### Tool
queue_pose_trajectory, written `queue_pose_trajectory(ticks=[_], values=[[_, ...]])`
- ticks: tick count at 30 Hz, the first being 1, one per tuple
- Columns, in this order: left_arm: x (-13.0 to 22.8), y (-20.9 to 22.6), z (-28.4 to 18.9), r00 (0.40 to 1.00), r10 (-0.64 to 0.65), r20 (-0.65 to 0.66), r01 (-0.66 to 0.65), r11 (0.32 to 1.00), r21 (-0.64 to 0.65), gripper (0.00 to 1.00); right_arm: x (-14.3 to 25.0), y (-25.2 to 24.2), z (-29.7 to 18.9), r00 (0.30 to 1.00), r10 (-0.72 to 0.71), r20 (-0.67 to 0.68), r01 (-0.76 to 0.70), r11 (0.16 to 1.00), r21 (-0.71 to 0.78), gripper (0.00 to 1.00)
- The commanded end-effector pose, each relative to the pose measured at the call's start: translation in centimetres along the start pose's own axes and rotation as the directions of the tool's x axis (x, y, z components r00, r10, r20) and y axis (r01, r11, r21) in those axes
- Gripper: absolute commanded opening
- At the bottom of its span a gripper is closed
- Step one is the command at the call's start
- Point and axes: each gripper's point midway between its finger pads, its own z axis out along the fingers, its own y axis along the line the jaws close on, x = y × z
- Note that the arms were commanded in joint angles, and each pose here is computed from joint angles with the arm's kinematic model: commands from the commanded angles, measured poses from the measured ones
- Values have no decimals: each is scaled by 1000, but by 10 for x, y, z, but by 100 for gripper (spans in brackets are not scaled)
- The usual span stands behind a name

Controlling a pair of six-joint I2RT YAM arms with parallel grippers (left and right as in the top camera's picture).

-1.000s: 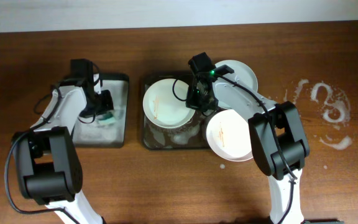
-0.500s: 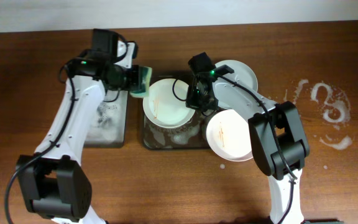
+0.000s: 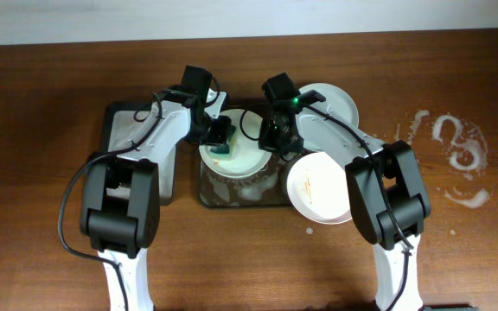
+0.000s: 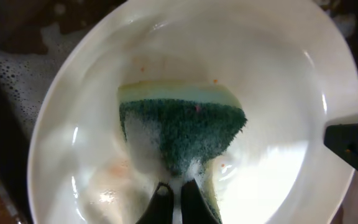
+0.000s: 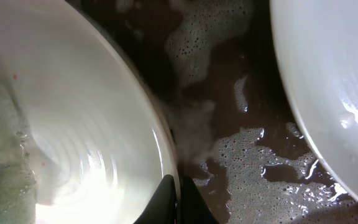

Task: Clean dirty plates on tray and stack at the side
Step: 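Scrub the white plate with the sponge while the right gripper holds it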

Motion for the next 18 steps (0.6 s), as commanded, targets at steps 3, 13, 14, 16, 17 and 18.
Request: queue_pose_trajectory(ticks=[3,13,14,16,17,18], values=[[4,-10,5,1000,10,-22,-8,998,67,1,3,-4,8,1000,-8,-14,8,1000,19,4],[-10,26,22,999,5,34,-1,993,-116,1,4,-4,8,1000,-8,-15,8,1000,20,4],[-8,21,23,1000,7,27,-5,996,-91,1,4,-4,8,1000,-7,-15,8,1000,20,4],[1,8,25,999,37,-13,-37,999,-39,1,4,-4,8,1000,-7,-15,8,1000,20,4],[12,5,25,997,44,-56,-46,998,-36,1,4,-4,8,1000,-7,-15,8,1000,20,4],[21,3,25,994,53,-93,-56,998,-36,1,4,-4,8,1000,-7,-15,8,1000,20,4]])
